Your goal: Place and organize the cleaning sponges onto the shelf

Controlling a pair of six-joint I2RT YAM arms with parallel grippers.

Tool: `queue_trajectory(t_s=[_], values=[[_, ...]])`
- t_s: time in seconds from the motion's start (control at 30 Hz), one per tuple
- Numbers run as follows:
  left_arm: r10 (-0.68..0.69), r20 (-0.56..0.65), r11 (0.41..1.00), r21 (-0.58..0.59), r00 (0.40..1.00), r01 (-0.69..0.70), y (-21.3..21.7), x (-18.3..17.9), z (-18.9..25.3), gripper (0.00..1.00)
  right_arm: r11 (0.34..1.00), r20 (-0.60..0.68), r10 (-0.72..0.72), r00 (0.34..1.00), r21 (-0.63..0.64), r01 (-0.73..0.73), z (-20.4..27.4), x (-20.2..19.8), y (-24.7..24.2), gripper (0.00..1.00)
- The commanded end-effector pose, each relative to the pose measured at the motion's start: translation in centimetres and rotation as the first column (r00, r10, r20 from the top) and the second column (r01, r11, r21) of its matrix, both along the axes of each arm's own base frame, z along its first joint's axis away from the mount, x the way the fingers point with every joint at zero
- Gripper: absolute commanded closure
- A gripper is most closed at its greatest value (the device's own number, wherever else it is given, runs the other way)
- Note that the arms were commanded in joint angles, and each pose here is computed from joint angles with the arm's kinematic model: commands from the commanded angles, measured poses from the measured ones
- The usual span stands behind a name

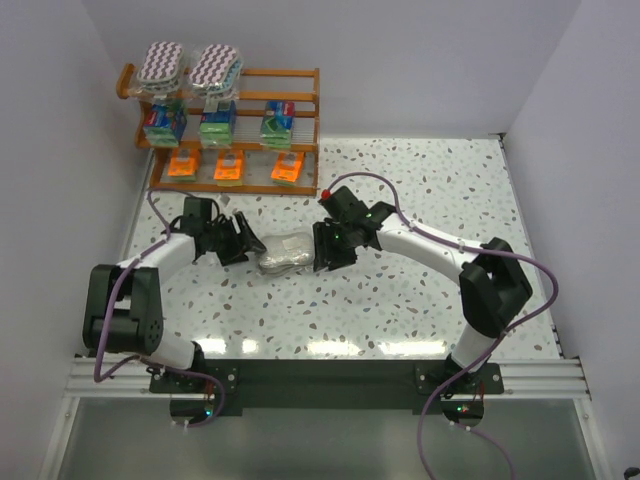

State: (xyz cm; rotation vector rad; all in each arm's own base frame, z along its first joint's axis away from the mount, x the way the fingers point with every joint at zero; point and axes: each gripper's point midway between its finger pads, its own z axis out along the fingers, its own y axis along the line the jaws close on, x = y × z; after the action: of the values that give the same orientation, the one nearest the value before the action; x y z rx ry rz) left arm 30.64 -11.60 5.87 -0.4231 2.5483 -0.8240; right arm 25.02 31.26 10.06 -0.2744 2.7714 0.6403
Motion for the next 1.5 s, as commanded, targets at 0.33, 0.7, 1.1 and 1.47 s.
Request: queue_trajectory(t_s=[0.33,0.7,1.1,1.47], values=[[-0.165,0.036,0.986,0.006,0.986,0.165,-2.6,1.7,-2.2,0.67,1.000,0.055,-0.013,0.998,0.012,0.012,2.3,0.3,-0.9,0.56],[-0.176,0.077,0.978,-0.102,0.981,0.183,-3.9,-0.3,1.4,1.00,0.989,0.053,-0.104,0.993,0.112,0.098,5.7,1.9,-2.7,0.59],[-0.014,0.329,0.925,-0.354,0.944,0.138,-6.1,2.8,18.9,1.00,0.953,0.162,-0.276,0.947,0.171,0.249,12.0,5.9,-9.2,0.60],[0.391,0.497,0.790,-0.614,0.775,-0.005,-4.3,10.5,37.6,1.00,0.948,0.165,-0.295,0.941,0.173,0.266,12.1,6.2,-10.3,0.61]])
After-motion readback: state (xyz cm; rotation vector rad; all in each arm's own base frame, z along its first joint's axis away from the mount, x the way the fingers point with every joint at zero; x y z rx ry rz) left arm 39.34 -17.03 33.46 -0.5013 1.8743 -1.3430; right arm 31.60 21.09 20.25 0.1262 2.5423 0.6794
